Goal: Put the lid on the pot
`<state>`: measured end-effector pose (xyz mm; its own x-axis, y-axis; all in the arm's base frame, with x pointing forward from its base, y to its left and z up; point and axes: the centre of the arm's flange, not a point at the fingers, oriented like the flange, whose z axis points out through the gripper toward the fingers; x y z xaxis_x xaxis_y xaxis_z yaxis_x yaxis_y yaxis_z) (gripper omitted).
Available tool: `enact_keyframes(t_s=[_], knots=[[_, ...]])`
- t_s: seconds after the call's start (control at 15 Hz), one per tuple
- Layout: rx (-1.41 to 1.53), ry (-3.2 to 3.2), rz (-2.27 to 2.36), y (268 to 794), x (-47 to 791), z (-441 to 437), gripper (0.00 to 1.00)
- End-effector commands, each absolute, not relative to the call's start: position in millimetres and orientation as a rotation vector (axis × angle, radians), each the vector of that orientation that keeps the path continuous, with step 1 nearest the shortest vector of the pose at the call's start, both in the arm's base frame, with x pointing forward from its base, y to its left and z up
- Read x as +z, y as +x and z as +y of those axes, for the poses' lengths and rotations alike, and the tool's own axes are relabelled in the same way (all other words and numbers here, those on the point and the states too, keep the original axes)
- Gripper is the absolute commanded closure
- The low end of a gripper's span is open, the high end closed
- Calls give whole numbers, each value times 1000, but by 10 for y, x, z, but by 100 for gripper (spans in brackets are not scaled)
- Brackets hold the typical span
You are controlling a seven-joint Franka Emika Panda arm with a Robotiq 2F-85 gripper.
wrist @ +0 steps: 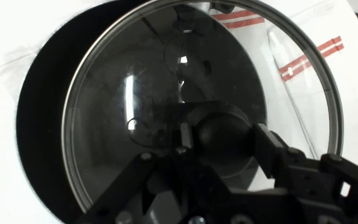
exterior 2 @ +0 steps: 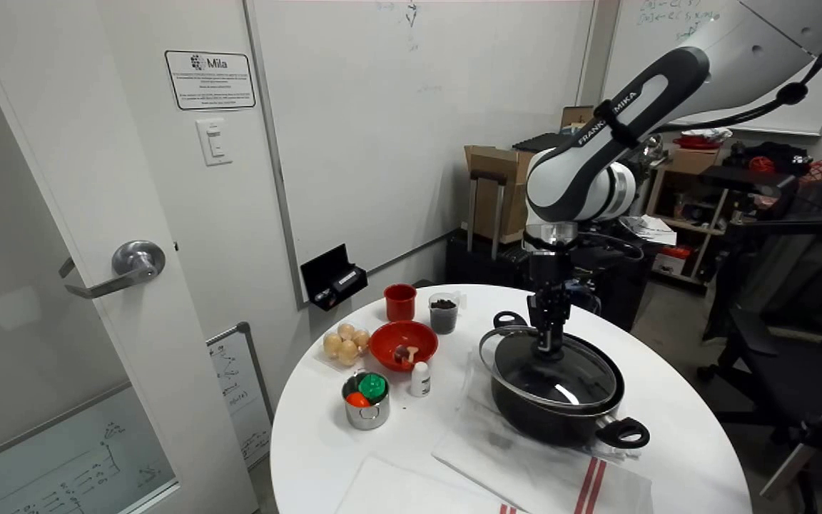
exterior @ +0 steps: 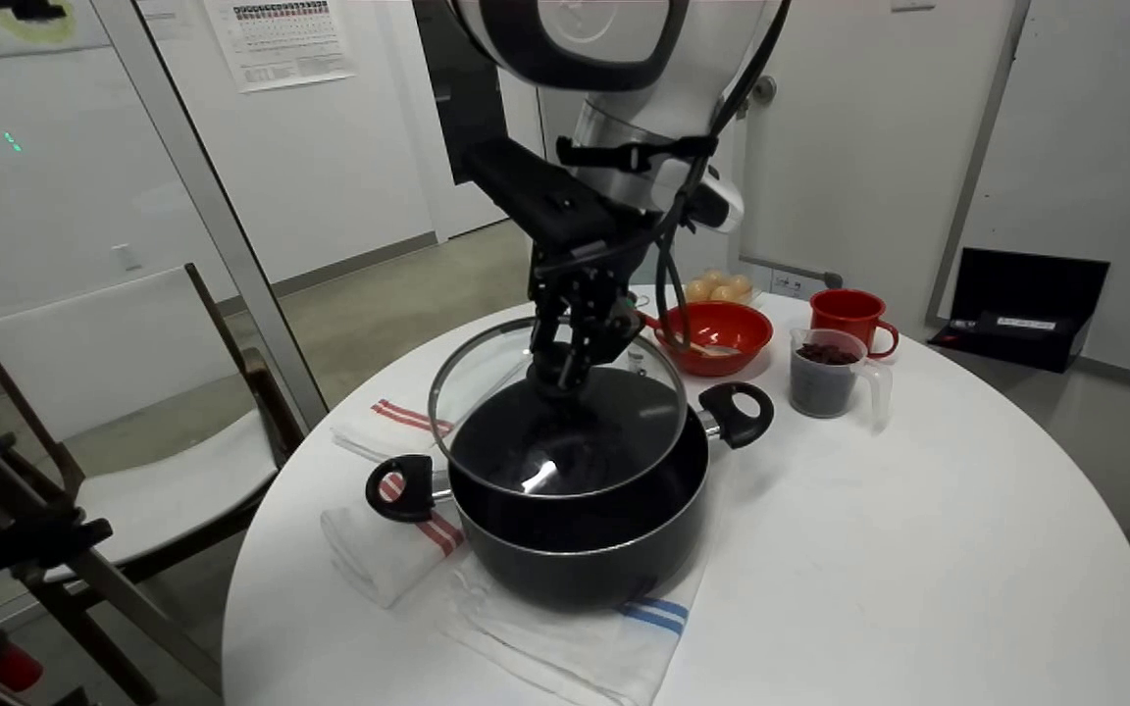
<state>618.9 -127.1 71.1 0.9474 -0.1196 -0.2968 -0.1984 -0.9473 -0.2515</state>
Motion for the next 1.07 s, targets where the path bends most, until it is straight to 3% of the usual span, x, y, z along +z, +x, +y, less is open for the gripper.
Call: enact_keyframes(t_s=[0.0, 1.0], knots=[[399, -2830, 319, 6131, 862, -1326, 75], [453, -2847, 485, 6179, 707, -1461, 75]])
